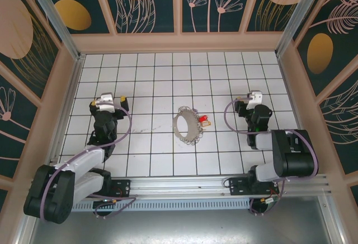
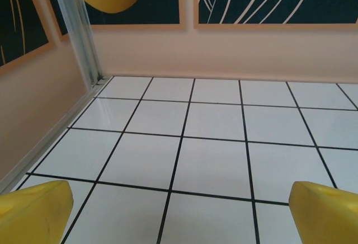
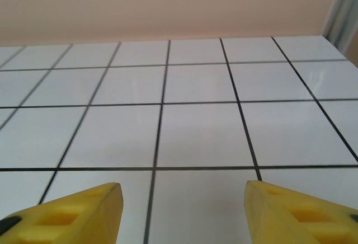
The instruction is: Put the keys on the keyring
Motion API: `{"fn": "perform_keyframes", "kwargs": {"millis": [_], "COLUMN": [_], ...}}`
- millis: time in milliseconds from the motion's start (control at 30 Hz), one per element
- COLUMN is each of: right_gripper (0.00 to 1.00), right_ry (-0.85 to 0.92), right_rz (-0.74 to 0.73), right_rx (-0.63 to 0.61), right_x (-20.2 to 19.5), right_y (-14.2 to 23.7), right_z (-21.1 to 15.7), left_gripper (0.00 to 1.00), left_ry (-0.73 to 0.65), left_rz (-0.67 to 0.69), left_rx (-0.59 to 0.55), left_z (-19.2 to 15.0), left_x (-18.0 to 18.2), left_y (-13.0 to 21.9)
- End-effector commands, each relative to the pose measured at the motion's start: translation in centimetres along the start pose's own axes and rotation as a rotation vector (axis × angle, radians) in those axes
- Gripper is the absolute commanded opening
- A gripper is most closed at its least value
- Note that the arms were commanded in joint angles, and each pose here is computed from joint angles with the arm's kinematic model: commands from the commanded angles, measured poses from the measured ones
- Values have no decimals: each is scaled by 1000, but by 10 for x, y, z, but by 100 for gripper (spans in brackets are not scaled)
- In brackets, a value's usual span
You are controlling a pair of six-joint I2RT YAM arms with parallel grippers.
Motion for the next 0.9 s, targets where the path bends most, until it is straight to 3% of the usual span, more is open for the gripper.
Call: {"fn": "perform_keyframes", "kwargs": {"millis": [0,167,300,400,467,600,767,867], "right_gripper": [60,61,63,77,98,99,99,99], "right_ry": [16,6,-63,-96,-95,-95,-95,-95], "right_rz": [44,2,-84,-89,-91,-91,-92,-92], "right_rx": [-152,-190,-73,-69,-69,-67,-68,-68], "right_x": [2,0,-12,-19,-19,-19,-19,-19], "right_y": [15,18,-4,-8,-8,-8,-8,-8], "right_z": [11,-1,-1,0,0,0,0,0], "left_gripper": [99,99,98,98,98,99,96,94], "left_ry": [49,45,-22,-76,-77,-50,2,2], "left_rz": [11,-34,-88,-151,-153,-175,-162,-173], "left_rx": [-58,-117,-109,-104,-110,-106,-22,-57], "left_z": [0,-11,-11,-12,-12,-10,-10,-10], "left_x": [5,8,2,-4,-1,6,6,8], "left_y": [-1,2,-6,-9,-10,-16,-27,-17]}}
Point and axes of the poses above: each hand's point on the last joint's axis, 136 mm out from that joint toward the fingers, its own y axis back along the fingers, its own x axis along the line the jaws close on, z = x × y, the point moved 9 cm from there along y, back along the fingers, and after that the axes turned 5 degrees about y, right-handed, at the moved point
